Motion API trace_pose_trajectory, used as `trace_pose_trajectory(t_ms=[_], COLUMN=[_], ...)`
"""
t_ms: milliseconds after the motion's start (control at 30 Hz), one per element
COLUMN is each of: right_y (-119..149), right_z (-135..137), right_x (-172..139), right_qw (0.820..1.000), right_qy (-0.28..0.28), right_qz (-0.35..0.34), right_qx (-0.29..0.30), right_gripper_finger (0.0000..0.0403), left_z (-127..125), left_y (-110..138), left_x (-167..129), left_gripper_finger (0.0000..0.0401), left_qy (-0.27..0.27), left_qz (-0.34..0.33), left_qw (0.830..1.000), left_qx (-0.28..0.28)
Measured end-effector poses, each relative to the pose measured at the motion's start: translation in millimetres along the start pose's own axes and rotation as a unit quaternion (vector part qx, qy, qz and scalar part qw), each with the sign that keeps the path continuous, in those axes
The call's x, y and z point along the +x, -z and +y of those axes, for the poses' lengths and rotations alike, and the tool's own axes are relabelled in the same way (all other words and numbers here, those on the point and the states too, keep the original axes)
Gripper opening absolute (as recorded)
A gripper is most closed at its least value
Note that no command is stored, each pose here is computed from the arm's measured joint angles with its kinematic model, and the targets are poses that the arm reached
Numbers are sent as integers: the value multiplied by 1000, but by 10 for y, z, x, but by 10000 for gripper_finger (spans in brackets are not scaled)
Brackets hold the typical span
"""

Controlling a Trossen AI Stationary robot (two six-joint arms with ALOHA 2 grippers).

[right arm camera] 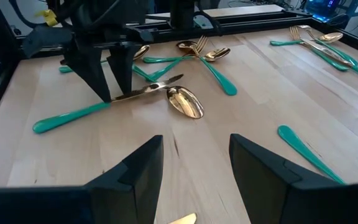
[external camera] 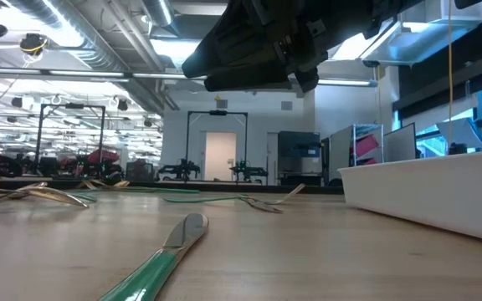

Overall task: Sort silverware
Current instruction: Put the bottom left green spoon into the silverware rack

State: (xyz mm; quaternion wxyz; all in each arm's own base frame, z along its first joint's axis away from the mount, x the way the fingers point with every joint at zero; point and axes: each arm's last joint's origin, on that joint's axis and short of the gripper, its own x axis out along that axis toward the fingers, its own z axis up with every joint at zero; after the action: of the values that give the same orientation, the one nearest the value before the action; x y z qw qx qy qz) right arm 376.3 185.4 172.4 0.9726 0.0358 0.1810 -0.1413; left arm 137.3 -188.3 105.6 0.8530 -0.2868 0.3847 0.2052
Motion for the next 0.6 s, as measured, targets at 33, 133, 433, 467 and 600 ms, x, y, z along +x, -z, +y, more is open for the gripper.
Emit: trace_pose_trajectory(t_ms=[33,133,433,467,600], right_y=[0,0,-1,-1,0], right_z=[0,0,1,1,3], right_x=[0,0,0,0,0], right_qw=[1000,1000,1000,1000,1000], right_qy=[0,0,-1,-1,-4], right_qz=[0,0,0,0,1], right_qx=[0,5,10,10,10], right_gripper_finger=[186,186,186,186,186], left_z=[-9,-32,-52,-63,-118], left_y=[-9,-45,-227,-252,-359], left_x=[13,49,177,194,257], left_gripper_finger=[163,138,56,47,19], left_qy=[2,9,-4,-2,10], left_qz=[-2,-11,-40,-45,-70], left_qw=[1000,1000,997,996,992], left_qx=[5,12,65,72,101])
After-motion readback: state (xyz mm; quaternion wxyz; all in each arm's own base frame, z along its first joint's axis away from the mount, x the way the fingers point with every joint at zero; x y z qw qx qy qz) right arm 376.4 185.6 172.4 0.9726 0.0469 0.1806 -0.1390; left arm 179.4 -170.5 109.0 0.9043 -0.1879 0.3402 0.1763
